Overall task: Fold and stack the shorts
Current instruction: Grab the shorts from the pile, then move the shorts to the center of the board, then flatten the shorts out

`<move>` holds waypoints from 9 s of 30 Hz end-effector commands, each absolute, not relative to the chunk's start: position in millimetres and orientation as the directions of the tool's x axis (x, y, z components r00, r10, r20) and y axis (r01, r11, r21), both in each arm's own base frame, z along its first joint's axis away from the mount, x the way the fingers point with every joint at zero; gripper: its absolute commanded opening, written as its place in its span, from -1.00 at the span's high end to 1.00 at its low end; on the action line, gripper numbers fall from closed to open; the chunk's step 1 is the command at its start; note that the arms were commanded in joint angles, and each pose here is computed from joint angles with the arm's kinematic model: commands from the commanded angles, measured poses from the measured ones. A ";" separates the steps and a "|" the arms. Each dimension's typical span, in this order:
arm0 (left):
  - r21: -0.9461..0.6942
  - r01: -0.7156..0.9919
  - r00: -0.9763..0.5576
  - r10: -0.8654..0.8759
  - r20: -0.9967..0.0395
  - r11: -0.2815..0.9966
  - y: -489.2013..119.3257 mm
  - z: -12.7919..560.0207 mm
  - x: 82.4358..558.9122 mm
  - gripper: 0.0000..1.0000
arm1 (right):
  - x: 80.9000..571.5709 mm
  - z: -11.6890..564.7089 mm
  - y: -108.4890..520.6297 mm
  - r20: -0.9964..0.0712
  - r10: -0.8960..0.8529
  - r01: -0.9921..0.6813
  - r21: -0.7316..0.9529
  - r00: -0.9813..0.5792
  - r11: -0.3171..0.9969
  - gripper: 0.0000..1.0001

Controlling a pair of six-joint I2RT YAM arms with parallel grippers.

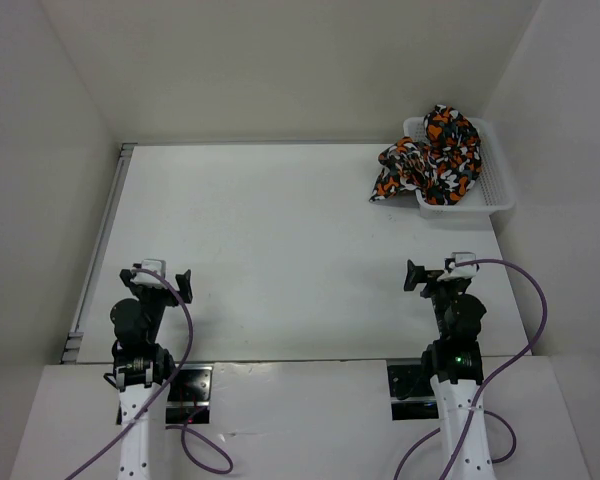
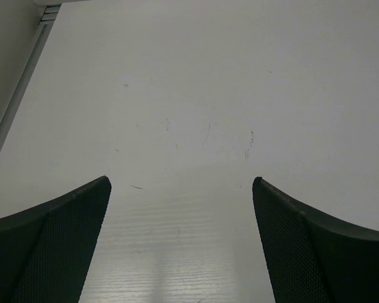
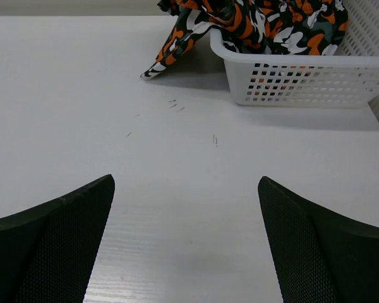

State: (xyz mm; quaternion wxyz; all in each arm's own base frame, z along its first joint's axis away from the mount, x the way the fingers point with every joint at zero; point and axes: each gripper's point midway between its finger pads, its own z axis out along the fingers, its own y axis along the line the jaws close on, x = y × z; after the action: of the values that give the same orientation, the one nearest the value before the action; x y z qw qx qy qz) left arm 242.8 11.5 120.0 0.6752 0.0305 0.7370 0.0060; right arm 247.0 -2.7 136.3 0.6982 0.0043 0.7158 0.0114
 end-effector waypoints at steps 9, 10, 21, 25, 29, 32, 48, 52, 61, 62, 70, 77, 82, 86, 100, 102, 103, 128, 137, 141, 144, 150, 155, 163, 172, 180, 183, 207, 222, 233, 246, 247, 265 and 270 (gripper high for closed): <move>0.113 0.403 0.094 0.082 -0.992 0.908 -55.6 179.5 225.9 -0.99 | 240.0 215.9 50.6 -0.722 -0.518 -0.194 -0.650 0.459 0.735 -1.00; 0.120 0.499 0.103 0.078 -0.992 0.858 -73.1 181.6 216.5 -0.99 | 235.0 214.3 65.8 -0.406 -0.702 -0.109 -0.897 0.585 0.428 -1.00; 0.123 0.282 0.144 0.085 -0.986 0.951 -29.9 328.2 339.2 -0.99 | 268.0 364.5 84.6 -0.347 -0.673 -0.062 -0.910 0.653 0.409 -1.00; -0.026 0.433 -0.191 0.063 -0.980 0.901 -68.2 272.7 372.4 -0.99 | 398.1 380.4 58.5 -0.845 -0.503 -0.137 -0.528 0.182 0.838 -1.00; -0.131 0.470 -0.410 0.085 -0.908 0.873 -92.4 219.7 389.8 -0.99 | 470.0 331.2 62.1 -0.887 -0.455 -0.219 -0.430 -0.081 0.876 -1.00; -0.120 0.475 -0.405 0.095 -0.909 0.872 -98.6 207.9 389.0 -0.99 | 525.8 305.5 39.2 -0.941 -0.255 -0.144 -0.227 -0.224 0.963 -0.80; -0.123 0.427 -0.464 0.101 -0.880 0.896 -89.2 183.3 375.2 -0.99 | 568.5 181.0 -8.1 -0.869 -0.179 -0.046 -0.178 -0.461 0.983 -0.47; -0.120 0.428 -0.458 0.100 -0.883 0.896 -89.0 185.2 372.0 -0.99 | 564.6 163.8 -15.6 -0.853 -0.178 -0.014 -0.197 -0.490 0.980 -0.01; -0.116 0.429 -0.448 0.100 -0.888 0.896 -88.0 182.2 358.4 -0.99 | 554.7 186.3 -28.1 -0.869 -0.185 0.052 -0.234 -0.458 0.971 1.00; -0.112 0.430 -0.439 0.099 -0.893 0.896 -88.0 185.9 357.7 -0.99 | 555.4 194.2 -28.1 -0.879 -0.185 0.057 -0.233 -0.440 0.971 1.00; -0.065 0.422 -0.343 0.093 -0.935 0.904 -84.1 211.4 353.0 -0.99 | 535.2 434.0 -25.4 -0.997 -0.079 0.159 -0.077 0.011 0.984 1.00; 0.010 0.340 -0.189 0.078 -0.979 0.940 -62.0 258.6 355.9 -0.99 | 457.2 598.6 109.8 -0.938 -0.062 -0.167 -0.125 0.341 0.978 1.00; 0.035 0.247 -0.129 0.068 -0.989 0.968 -33.8 280.9 349.9 -0.99 | 443.1 565.6 211.0 -0.971 0.019 -0.505 -0.109 0.240 0.856 0.67; 0.043 0.171 -0.113 0.064 -0.992 0.984 -11.4 292.9 347.0 -0.99 | 428.5 481.7 304.5 -0.993 -0.082 -0.672 -0.121 0.091 0.730 0.58; -0.143 0.363 -0.426 0.028 -0.904 0.921 -49.4 220.4 323.1 -0.99 | 465.7 380.8 287.5 -0.973 -0.022 -0.600 0.123 -0.229 0.790 -0.99; -0.146 0.323 -0.494 0.035 -0.868 0.935 -46.4 190.3 328.4 -0.99 | 494.5 348.4 273.1 -0.965 -0.055 -0.542 0.096 -0.256 0.835 -0.99; -0.143 0.300 -0.517 0.034 -0.855 0.943 -42.1 178.6 332.3 -0.99 | 503.7 330.0 267.3 -0.957 -0.075 -0.517 0.085 -0.281 0.852 -0.99; -0.097 0.100 -0.767 0.015 -0.642 0.990 -6.2 20.6 306.5 -0.48 | 562.5 57.7 296.6 -0.763 -0.318 -0.475 -0.017 -0.562 0.880 -0.96; -0.094 0.112 -0.730 0.018 -0.683 0.989 -8.8 23.6 294.7 1.00 | 515.6 14.3 342.4 -0.698 -0.405 -0.567 0.002 -0.590 0.824 -0.04; -0.083 0.117 -0.689 0.021 -0.724 0.990 -8.6 38.8 297.2 1.00 | 502.7 4.0 336.9 -0.671 -0.408 -0.544 -0.007 -0.620 0.839 0.67; -0.068 0.113 -0.657 0.023 -0.754 0.991 -6.3 57.1 305.6 1.00 | 507.5 17.5 333.8 -0.686 -0.425 -0.549 -0.044 -0.590 0.835 1.00; 0.011 0.026 -0.410 0.020 -0.912 1.000 27.7 165.1 370.4 1.00 | 551.6 157.4 354.8 -0.869 -0.342 -0.541 -0.105 -0.359 0.835 1.00; 0.062 -0.072 -0.206 0.046 -0.977 0.995 51.5 263.4 408.7 1.00 | 566.3 342.3 331.3 -0.974 -0.222 -0.390 -0.188 -0.044 0.902 1.00; 0.074 -0.119 -0.038 0.070 -0.997 0.990 57.2 375.4 387.9 1.00 | 497.9 477.0 271.2 -0.968 -0.210 -0.310 -0.243 0.136 0.919 1.00; -0.015 0.195 -0.268 0.038 -0.963 0.981 -17.7 272.0 268.7 0.79 | 365.7 248.3 242.7 -0.793 -0.587 -0.733 -0.300 -0.165 0.611 -0.40; -0.188 0.330 -0.511 0.008 -0.860 0.925 -59.1 181.3 180.2 -0.63 | 261.9 142.3 188.9 -0.618 -0.746 -0.871 -0.194 -0.248 0.451 -1.00; -0.137 0.220 -0.551 0.007 -0.834 0.966 -36.4 162.6 194.2 -0.63 | 272.0 159.7 189.1 -0.650 -0.717 -0.846 -0.213 -0.250 0.488 -1.00; -0.097 0.091 -0.822 0.020 -0.569 0.991 -10.1 31.9 250.2 -0.63 | 466.5 67.2 141.9 -0.692 -0.294 -0.387 -0.023 -0.659 0.922 -0.64; -0.016 0.086 -0.695 0.049 -0.717 0.996 -3.2 42.5 300.6 -0.58 | 445.1 23.7 144.1 -0.605 -0.299 -0.388 0.018 -0.738 0.921 -0.20; -0.022 0.147 -0.771 0.101 -0.629 0.989 -21.6 5.0 273.4 0.48 | 426.5 20.9 154.4 -0.595 -0.337 -0.457 0.057 -0.729 0.888 0.27; 0.047 0.056 -0.419 0.066 -0.905 0.997 2.6 147.6 388.4 1.00 | 503.3 168.4 182.2 -0.831 -0.347 -0.545 -0.064 -0.435 0.836 1.00; 0.056 0.032 -0.358 0.063 -0.932 0.998 9.2 177.2 403.9 1.00 | 512.8 194.3 185.1 -0.857 -0.334 -0.542 -0.079 -0.391 0.837 1.00; 0.074 -0.196 0.000 0.075 -0.997 0.978 56.5 392.3 346.8 1.00 | 401.2 393.6 148.0 -0.896 -0.444 -0.553 -0.379 0.018 0.742 1.00; 0.035 -0.265 0.275 0.110 -0.955 0.964 66.6 513.3 323.8 1.00 | 366.3 471.9 162.6 -0.925 -0.346 -0.606 -0.365 0.153 0.707 1.00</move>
State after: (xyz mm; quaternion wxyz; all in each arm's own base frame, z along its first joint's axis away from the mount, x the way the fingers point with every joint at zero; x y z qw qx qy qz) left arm 348.1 57.6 419.6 0.7184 -0.0446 0.6876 0.0956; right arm 400.6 155.0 384.2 0.5894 -0.3595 0.7200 0.0712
